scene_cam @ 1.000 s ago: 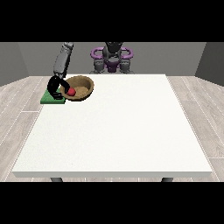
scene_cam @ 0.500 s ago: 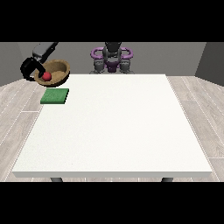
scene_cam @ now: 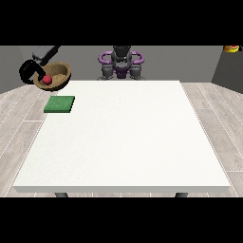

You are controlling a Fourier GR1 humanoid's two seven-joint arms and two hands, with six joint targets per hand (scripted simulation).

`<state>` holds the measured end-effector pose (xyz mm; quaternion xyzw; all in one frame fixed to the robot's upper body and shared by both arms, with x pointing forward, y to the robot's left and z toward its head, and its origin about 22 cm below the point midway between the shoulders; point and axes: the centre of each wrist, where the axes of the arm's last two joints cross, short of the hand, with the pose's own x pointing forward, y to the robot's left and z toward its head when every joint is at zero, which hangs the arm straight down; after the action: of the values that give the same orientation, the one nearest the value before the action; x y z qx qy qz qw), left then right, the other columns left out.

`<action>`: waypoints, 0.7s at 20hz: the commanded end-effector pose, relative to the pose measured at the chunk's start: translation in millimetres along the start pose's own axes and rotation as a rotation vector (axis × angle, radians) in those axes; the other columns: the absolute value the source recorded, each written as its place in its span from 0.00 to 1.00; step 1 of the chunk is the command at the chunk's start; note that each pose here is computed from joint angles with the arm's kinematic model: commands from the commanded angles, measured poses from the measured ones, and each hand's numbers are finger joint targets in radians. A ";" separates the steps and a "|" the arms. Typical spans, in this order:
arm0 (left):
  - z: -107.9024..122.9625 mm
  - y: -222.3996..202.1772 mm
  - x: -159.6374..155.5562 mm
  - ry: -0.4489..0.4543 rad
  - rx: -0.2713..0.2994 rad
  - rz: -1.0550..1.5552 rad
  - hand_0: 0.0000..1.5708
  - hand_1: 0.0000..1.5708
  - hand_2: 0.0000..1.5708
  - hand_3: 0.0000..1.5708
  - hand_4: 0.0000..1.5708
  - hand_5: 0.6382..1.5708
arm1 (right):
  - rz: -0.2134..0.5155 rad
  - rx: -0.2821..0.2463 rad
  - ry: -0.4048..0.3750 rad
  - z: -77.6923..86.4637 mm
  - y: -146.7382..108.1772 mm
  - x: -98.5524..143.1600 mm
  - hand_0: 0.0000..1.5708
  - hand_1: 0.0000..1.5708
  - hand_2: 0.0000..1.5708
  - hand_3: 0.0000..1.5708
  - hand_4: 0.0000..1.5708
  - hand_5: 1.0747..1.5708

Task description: Pick the cup and pour the ball into the bowl, then pick the bowl and place it on the pad

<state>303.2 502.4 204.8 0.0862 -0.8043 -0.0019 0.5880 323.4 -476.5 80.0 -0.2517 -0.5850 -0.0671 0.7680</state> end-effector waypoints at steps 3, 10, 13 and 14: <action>5.8 18.5 4.2 -0.051 0.001 -0.014 0.00 0.00 0.00 0.00 0.77 0.98 | -0.096 0.010 -0.007 -0.9 43.3 -15.2 1.00 1.00 1.00 0.31 0.68 0.99; -1.1 5.3 3.8 -0.057 0.012 -0.021 0.00 0.00 0.00 0.00 0.77 0.99 | -0.150 0.032 0.015 -5.7 46.1 -16.9 1.00 1.00 1.00 0.35 0.65 1.00; 2.0 8.9 12.6 -0.086 0.006 -0.014 0.00 0.00 0.00 0.00 0.76 0.99 | -0.271 -0.050 0.059 -4.0 26.5 -35.9 1.00 1.00 1.00 0.47 0.58 1.00; -2.1 11.0 14.0 -0.032 0.018 -0.019 0.00 0.00 0.00 0.00 0.76 0.99 | -0.233 -0.031 0.076 -8.1 23.2 -16.8 1.00 1.00 1.00 0.56 0.45 1.00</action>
<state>299.7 510.4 214.6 0.0947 -0.8184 -0.0071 0.5668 337.4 -452.9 52.2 -0.1955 -0.5908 -0.1429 0.7697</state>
